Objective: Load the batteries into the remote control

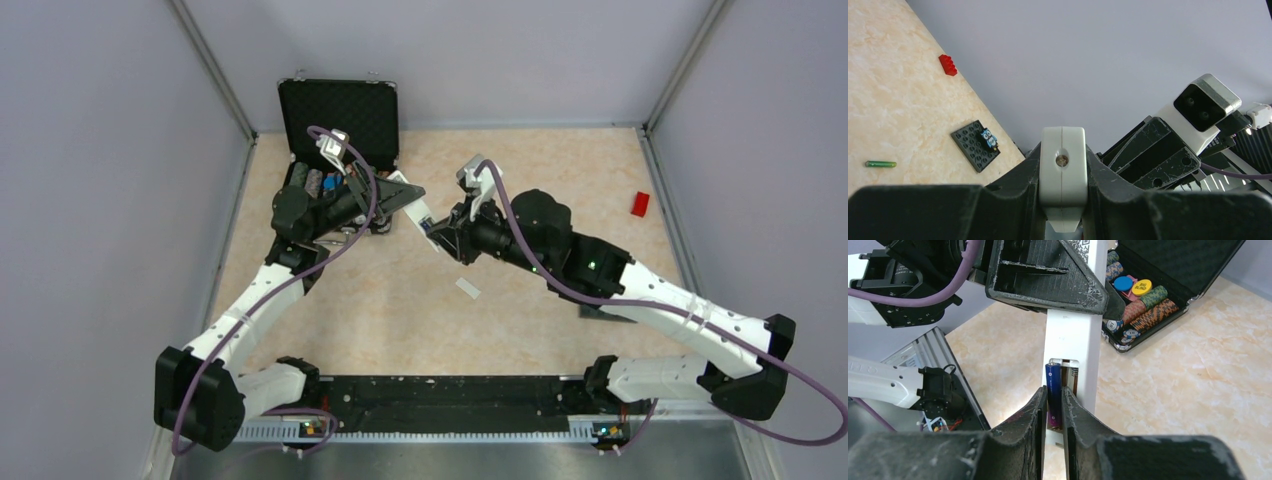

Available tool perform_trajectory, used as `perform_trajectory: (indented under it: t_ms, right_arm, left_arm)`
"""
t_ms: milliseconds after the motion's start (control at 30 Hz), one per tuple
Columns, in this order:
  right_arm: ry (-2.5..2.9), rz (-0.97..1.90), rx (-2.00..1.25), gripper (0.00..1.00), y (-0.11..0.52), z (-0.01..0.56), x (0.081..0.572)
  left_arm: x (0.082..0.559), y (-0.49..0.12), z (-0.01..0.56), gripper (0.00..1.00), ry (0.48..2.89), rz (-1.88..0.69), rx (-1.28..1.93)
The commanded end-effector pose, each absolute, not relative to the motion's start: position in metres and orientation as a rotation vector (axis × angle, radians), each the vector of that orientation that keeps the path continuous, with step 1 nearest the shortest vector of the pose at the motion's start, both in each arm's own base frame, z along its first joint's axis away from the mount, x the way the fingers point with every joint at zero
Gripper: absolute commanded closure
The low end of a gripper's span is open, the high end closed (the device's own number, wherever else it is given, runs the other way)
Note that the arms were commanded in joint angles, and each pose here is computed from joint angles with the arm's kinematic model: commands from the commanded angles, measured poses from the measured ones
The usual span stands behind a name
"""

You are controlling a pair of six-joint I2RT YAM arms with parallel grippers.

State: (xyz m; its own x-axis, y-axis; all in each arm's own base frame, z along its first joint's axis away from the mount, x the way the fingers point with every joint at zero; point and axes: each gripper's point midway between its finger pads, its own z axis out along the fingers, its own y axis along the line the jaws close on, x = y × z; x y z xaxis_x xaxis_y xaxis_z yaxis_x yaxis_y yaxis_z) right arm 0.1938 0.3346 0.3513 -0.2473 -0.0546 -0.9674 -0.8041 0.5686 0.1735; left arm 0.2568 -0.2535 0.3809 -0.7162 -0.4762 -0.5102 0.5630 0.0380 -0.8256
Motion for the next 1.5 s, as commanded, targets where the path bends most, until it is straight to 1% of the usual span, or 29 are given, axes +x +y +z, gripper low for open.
perform_trajectory:
  t_ms: [0, 100, 367, 500, 633, 733, 800, 867, 967, 1067, 1233, 1467]
  right_arm:
    - [1.687, 0.832, -0.755, 0.83, 0.332, 0.348, 0.187]
    - [1.69, 0.854, -0.718, 0.8, 0.332, 0.355, 0.187]
    - [1.679, 0.954, -0.597, 0.63, 0.327, 0.394, 0.182]
    - [1.673, 1.0, -0.546, 0.58, 0.32, 0.411, 0.176]
    - [1.672, 1.04, -0.463, 0.5, 0.31, 0.426, 0.173]
    - [1.713, 1.035, -0.338, 0.4, 0.301, 0.425, 0.18]
    - [1.751, 1.019, -0.218, 0.25, 0.294, 0.415, 0.188]
    - [1.787, 1.003, -0.095, 0.15, 0.289, 0.403, 0.197]
    - [1.838, 1.044, 0.0, 0.07, 0.298, 0.394, 0.202]
    - [1.893, 1.152, 0.034, 0.03, 0.321, 0.389, 0.198]
    - [1.859, 1.396, 0.097, 0.02, 0.347, 0.393, 0.187]
    - [1.865, 1.477, 0.146, 0.04, 0.355, 0.392, 0.186]
  left_arm:
    - [0.242, -0.25, 0.406, 1.0, 1.463, -1.791, 0.176]
    - [0.243, -0.25, 0.405, 1.0, 1.471, -1.777, 0.176]
    - [0.244, -0.25, 0.403, 1.0, 1.468, -1.751, 0.186]
    - [0.245, -0.25, 0.404, 1.0, 1.463, -1.748, 0.188]
    - [0.244, -0.248, 0.409, 1.0, 1.448, -1.743, 0.189]
    - [0.241, -0.245, 0.415, 1.0, 1.417, -1.731, 0.19]
    - [0.239, -0.243, 0.419, 1.0, 1.394, -1.715, 0.194]
    - [0.236, -0.241, 0.423, 1.0, 1.373, -1.7, 0.203]
    - [0.233, -0.239, 0.424, 1.0, 1.36, -1.69, 0.205]
    - [0.23, -0.238, 0.425, 1.0, 1.353, -1.692, 0.204]
    - [0.227, -0.235, 0.431, 1.0, 1.329, -1.691, 0.197]
    - [0.223, -0.232, 0.433, 1.0, 1.317, -1.694, 0.19]
